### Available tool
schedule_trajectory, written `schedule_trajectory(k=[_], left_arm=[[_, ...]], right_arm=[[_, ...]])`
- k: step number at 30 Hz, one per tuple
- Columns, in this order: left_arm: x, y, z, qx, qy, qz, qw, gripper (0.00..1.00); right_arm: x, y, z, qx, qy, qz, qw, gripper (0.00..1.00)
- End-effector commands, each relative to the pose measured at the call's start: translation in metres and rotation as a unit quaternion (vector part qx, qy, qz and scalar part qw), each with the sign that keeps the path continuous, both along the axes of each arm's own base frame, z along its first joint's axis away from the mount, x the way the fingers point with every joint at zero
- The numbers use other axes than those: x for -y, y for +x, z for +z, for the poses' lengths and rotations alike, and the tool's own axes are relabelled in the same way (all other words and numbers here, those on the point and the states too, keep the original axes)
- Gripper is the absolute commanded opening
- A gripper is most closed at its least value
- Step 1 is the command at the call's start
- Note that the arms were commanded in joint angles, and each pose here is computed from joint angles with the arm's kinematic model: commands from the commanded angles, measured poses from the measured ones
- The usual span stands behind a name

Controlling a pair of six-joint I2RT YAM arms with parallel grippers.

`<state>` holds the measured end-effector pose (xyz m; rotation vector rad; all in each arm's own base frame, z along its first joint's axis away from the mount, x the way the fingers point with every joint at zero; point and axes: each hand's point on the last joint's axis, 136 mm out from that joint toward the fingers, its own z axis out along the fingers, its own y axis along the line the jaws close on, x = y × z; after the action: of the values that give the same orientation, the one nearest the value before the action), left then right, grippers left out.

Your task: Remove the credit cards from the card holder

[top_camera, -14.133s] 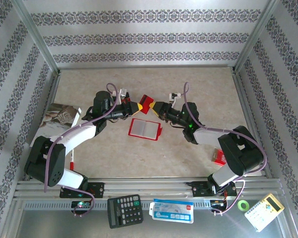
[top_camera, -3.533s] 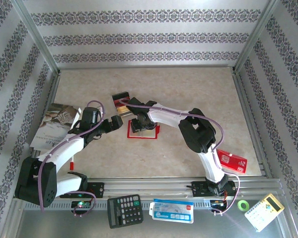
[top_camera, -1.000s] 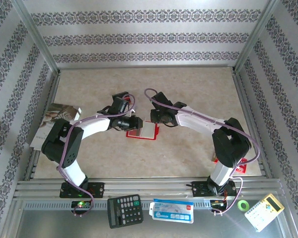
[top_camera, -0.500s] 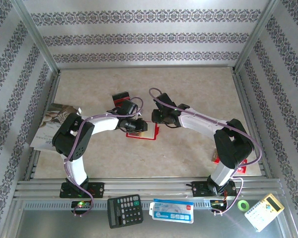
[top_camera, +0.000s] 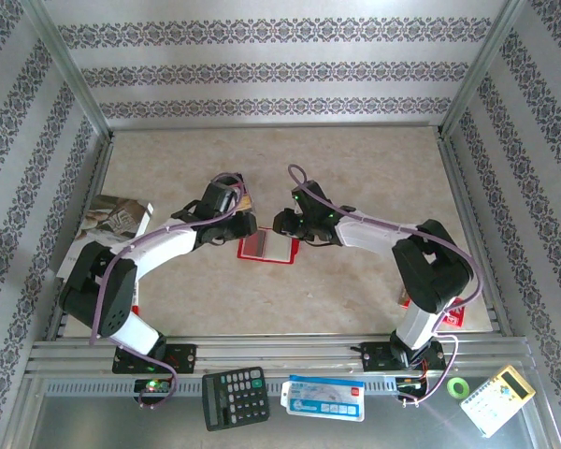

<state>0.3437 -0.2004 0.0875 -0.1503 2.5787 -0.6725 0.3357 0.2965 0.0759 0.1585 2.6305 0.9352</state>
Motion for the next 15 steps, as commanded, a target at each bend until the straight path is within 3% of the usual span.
schedule_trajectory(k=[1, 7, 15], left_arm=[[-0.016, -0.008, -0.02, -0.032, 0.016, 0.025, 0.999, 0.36], [-0.014, -0.005, -0.035, -0.047, 0.021, 0.023, 0.998, 0.27], [-0.011, 0.001, -0.043, -0.051, 0.024, 0.018, 0.998, 0.17]], right_arm=[[-0.021, 0.001, 0.003, -0.033, 0.083, -0.013, 0.996, 0.26], [-0.032, -0.005, -0.009, -0.056, 0.088, -0.019, 0.994, 0.19], [-0.028, -0.007, -0.026, -0.069, 0.058, -0.026, 0.996, 0.18]])
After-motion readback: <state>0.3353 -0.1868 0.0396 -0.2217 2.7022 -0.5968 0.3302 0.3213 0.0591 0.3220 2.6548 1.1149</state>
